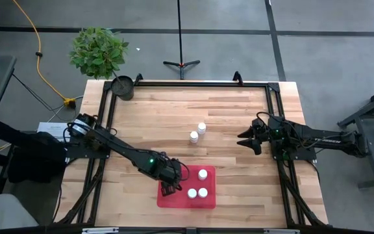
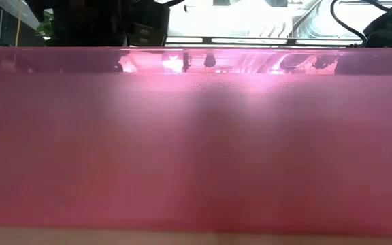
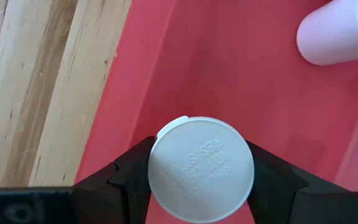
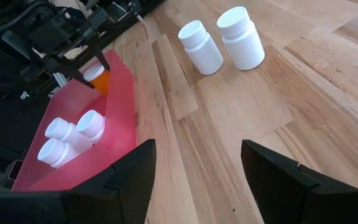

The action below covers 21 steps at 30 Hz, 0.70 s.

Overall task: Pick and place pill bottles into a basket
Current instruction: Put the orange pill bottle into the red bin

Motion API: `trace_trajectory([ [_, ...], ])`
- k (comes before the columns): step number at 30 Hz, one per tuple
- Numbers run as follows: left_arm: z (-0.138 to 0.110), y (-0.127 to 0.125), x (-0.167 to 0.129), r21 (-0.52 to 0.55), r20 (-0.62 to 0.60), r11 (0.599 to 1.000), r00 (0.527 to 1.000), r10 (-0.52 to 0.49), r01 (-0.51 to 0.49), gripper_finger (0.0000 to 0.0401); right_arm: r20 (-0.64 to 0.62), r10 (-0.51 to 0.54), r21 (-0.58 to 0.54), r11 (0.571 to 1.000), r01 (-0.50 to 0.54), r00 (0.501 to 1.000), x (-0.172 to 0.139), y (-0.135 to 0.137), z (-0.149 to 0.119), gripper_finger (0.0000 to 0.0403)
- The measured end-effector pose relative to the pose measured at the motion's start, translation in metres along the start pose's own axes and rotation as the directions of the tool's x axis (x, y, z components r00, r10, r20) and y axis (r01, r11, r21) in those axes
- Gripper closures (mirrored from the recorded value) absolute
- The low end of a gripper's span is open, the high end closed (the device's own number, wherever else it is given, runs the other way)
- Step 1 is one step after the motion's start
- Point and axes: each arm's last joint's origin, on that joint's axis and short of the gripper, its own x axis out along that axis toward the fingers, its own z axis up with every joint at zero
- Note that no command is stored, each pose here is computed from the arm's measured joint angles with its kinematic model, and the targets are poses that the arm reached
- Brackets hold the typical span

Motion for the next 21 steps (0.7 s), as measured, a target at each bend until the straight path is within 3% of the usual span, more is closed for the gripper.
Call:
trace_trajectory([
  [6,-0.0001,0.0001,0.0000,0.002,-0.002,1.000,1.000,0.000,0.000,0.0157,0.001,0.001,0.000,1.000,-0.001,1.000,0.0000,0.0001,0.0001,0.0176],
  [14,-0.0002,-0.0001,0.0000,0.002,-0.006,1.000,1.000,-0.005,0.005,0.0094,0.002,0.001,0.000,1.000,-0.001,1.000,0.0000,0.0001,0.0002,0.0176],
  [21,0.0025,-0.0019,-0.0030,0.007,0.003,1.000,1.000,-0.013,0.013,0.0092,0.002,0.002,-0.001,1.000,-0.002,1.000,0.0000,0.0002,0.0002,0.0176],
])
